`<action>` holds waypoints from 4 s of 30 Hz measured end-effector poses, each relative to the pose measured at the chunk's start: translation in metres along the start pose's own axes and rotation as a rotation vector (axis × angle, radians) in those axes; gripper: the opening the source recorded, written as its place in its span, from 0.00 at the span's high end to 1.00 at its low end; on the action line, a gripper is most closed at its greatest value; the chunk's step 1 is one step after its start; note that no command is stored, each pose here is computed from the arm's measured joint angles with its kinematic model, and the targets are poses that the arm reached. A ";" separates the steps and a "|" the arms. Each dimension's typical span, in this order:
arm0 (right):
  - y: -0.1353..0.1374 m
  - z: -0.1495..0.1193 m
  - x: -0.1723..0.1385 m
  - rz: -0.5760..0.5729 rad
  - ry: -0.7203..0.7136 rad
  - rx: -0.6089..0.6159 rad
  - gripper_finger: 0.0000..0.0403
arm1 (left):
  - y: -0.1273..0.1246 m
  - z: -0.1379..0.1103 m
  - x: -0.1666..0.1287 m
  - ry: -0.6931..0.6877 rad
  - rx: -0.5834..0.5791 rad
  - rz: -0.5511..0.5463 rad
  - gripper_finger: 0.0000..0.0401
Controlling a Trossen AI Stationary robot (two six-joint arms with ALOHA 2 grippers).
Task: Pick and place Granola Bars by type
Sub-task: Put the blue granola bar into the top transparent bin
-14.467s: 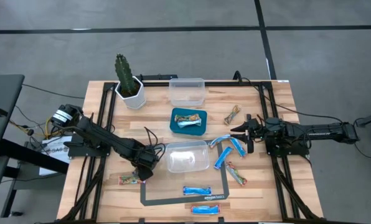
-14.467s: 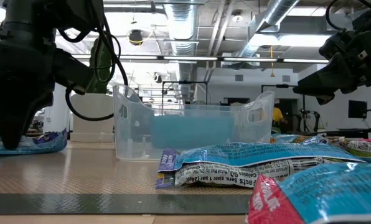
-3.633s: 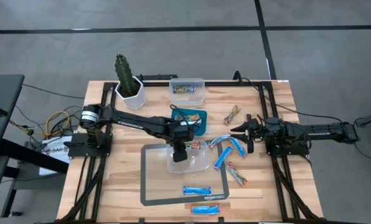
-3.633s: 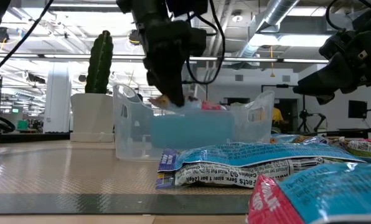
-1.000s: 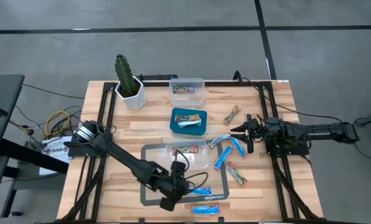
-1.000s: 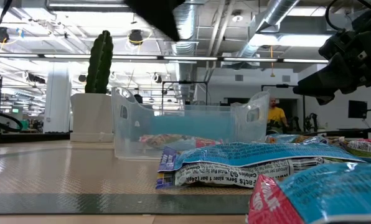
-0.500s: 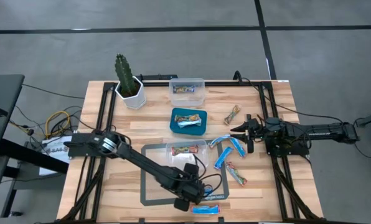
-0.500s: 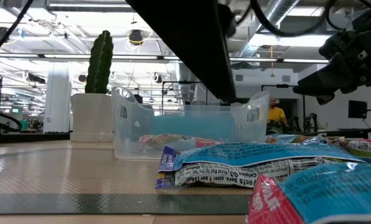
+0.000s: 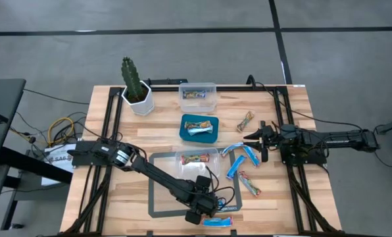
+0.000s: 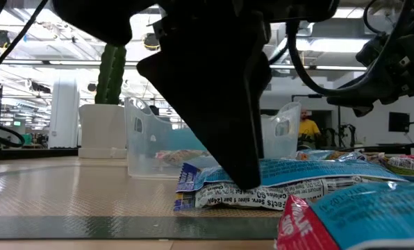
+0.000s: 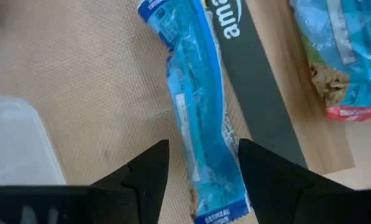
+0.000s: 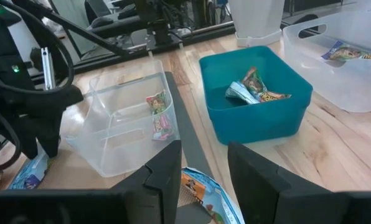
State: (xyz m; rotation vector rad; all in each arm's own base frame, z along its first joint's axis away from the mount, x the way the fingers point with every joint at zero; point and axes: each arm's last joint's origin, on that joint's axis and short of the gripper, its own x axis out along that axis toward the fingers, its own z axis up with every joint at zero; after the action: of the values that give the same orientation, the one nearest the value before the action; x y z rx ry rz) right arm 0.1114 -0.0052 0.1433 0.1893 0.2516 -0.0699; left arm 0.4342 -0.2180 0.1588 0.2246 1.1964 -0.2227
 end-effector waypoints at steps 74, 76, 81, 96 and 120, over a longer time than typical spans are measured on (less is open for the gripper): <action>0.000 0.000 0.000 -0.001 0.001 0.000 0.69 | 0.007 -0.003 -0.238 -0.136 -0.093 0.013 0.85; 0.000 0.000 0.000 0.000 0.001 0.000 0.69 | 0.008 -0.007 -0.245 -0.134 -0.108 0.013 0.85; 0.000 0.000 0.000 0.000 0.001 0.000 0.69 | 0.013 -0.010 -0.250 -0.130 -0.121 0.012 0.85; 0.000 0.000 0.000 0.000 0.001 0.000 0.69 | 0.138 -0.015 -0.288 -0.284 -0.307 0.003 0.85; 0.000 0.000 0.000 0.000 0.001 0.000 0.69 | 0.363 -0.107 -0.310 -0.460 -0.432 0.018 0.85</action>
State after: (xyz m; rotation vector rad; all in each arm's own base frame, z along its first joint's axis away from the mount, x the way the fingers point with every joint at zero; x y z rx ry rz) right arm 0.1114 -0.0052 0.1432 0.1896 0.2523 -0.0701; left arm 0.3352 0.1764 0.4311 -0.1881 0.7596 0.0073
